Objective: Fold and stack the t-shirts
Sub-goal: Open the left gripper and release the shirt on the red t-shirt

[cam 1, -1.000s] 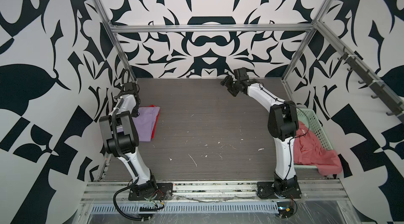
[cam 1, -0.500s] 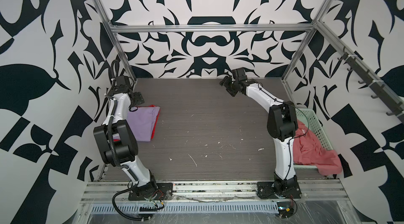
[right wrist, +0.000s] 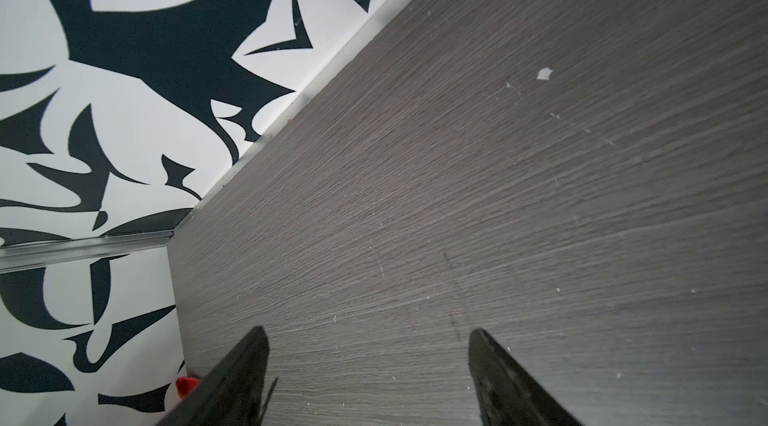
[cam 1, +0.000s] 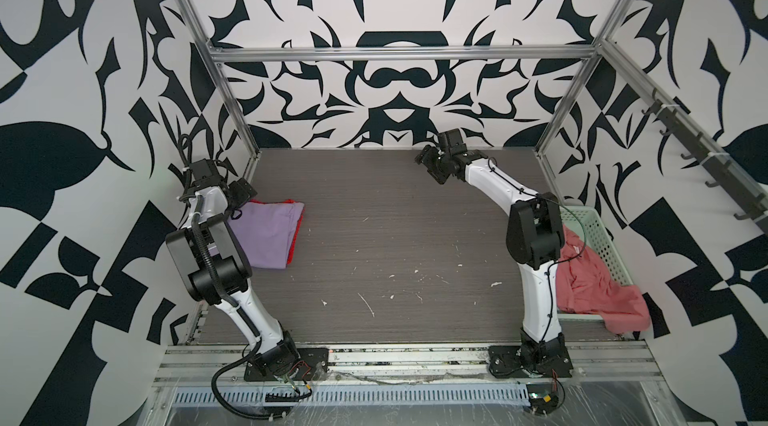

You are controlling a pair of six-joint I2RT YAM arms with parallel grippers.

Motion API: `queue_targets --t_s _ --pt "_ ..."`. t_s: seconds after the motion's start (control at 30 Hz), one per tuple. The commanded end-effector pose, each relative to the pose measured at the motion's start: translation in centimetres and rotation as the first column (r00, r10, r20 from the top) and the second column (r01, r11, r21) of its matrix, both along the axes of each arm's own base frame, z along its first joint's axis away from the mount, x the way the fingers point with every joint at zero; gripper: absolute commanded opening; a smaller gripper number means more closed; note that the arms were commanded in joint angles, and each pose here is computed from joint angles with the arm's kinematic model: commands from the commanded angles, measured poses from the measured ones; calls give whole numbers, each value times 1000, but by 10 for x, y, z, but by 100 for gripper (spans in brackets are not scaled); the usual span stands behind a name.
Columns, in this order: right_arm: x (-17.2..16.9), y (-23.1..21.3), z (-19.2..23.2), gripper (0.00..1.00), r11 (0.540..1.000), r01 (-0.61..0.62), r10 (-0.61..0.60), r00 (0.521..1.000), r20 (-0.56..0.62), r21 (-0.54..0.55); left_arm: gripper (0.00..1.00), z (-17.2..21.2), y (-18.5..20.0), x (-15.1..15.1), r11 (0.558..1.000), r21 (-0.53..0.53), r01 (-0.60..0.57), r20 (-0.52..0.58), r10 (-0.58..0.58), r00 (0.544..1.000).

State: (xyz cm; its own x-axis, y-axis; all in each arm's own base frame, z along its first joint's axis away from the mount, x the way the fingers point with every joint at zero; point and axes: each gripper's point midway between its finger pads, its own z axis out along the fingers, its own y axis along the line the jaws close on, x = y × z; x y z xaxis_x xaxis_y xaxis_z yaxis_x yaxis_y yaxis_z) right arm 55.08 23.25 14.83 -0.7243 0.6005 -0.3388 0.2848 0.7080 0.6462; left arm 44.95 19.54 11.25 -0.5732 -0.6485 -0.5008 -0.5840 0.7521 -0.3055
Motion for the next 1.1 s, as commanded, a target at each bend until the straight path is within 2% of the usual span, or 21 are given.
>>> queue_targets --t_s 0.0,0.03,0.27,0.4,0.53,0.7,0.8,0.87,0.93,1.0,1.07 --pt "-5 -6 31 80 999 31 -30 998 50 -9 95 -5 0 17 1000 -24 19 26 -19 999" --pt "-6 -6 32 80 999 33 -32 998 48 -13 95 -9 13 12 999 -31 -9 23 10 1000" --pt "-17 -9 43 80 997 38 -35 998 59 -65 99 -41 18 10 997 -70 -40 -35 37 999" --pt "-27 -13 48 80 994 49 -43 997 60 -95 99 -44 16 8 995 -90 -42 -31 40 999" --pt "-38 -19 59 80 990 59 -47 995 93 -130 99 -19 5 18 993 -115 8 92 3 996" --pt "-51 -34 78 82 970 53 -20 990 138 -239 99 50 -18 32 983 -149 107 300 -58 952" --pt "-60 -48 91 83 946 50 5 986 169 -319 99 91 -48 34 972 -135 190 393 -123 911" --pt "-66 -64 101 84 915 79 6 978 209 -396 99 116 -81 37 965 -81 249 422 -193 886" --pt "-75 -77 109 85 883 81 29 974 225 -463 99 134 -108 35 957 -72 282 444 -223 868" --pt "-87 -93 115 85 834 87 47 972 228 -544 99 146 -128 33 951 -75 299 463 -232 856" --pt "-103 -115 121 85 764 109 57 970 235 -637 99 147 -145 28 951 -43 305 456 -253 854"
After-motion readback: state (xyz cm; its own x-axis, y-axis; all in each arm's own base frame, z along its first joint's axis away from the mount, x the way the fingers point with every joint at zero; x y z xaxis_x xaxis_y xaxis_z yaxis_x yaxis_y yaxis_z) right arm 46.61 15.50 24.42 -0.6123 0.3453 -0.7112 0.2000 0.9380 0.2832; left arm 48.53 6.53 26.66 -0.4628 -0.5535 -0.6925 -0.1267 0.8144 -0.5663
